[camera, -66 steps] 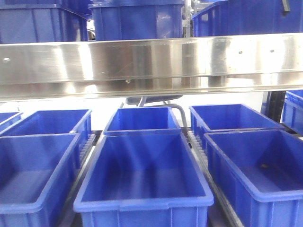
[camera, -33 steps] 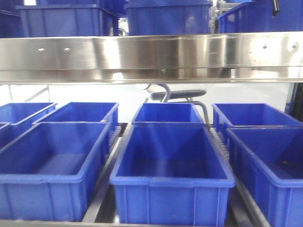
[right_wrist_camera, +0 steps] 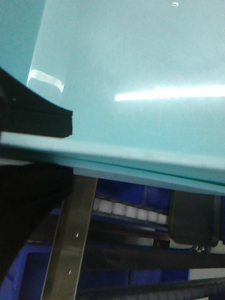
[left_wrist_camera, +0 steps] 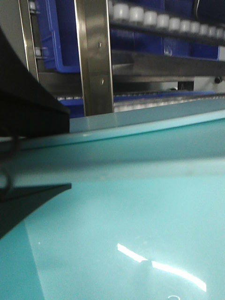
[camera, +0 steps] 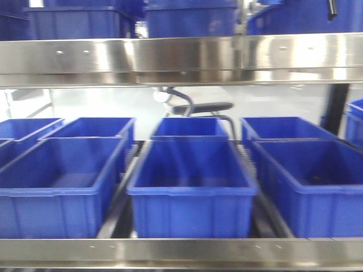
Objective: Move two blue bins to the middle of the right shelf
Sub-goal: 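Drive the base across the room carrying the teal bin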
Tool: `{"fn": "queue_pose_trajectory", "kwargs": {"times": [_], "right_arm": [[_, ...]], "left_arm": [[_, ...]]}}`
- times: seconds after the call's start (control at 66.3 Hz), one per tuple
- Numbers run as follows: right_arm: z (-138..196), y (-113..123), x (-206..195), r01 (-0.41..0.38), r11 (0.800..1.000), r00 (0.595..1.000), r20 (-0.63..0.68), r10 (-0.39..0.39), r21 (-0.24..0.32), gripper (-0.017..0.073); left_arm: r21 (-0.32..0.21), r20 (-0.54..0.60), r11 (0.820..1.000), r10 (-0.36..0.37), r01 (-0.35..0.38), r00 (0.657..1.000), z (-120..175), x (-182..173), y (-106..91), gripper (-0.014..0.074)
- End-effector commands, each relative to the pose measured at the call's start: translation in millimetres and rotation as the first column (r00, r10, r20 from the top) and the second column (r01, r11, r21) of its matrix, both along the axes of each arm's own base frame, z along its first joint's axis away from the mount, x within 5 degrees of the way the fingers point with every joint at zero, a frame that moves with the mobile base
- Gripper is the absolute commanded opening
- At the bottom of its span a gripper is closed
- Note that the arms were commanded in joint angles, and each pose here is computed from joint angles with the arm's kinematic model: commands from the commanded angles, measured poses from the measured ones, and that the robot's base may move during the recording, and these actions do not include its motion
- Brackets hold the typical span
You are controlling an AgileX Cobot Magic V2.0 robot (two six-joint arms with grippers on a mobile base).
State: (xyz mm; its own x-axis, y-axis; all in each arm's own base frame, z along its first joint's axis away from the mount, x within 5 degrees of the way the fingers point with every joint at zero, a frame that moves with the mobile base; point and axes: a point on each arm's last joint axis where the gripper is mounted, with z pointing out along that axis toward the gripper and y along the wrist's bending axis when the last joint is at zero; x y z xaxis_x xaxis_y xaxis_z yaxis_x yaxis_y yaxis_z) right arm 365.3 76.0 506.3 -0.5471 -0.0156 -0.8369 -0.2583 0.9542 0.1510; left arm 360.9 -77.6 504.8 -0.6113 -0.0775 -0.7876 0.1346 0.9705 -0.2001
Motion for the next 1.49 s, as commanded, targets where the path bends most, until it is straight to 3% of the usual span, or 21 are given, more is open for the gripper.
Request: {"fn": "queue_pose_trajectory", "kwargs": {"times": [0.0, 1.478], "right_arm": [[17.3, 4.9, -7.2, -0.038, 0.998, 0.994, 0.105, 0.033, 0.049, -0.0154], [17.3, 4.9, -7.2, -0.038, 0.998, 0.994, 0.105, 0.033, 0.049, -0.0154]], "left_arm": [[-0.054, 0.125, 0.998, -0.031, 0.038, 0.992, 19.9, -7.3, -3.5, -0.0111], [-0.054, 0.125, 0.998, -0.031, 0.038, 0.992, 19.9, -7.3, -3.5, -0.0111]]}}
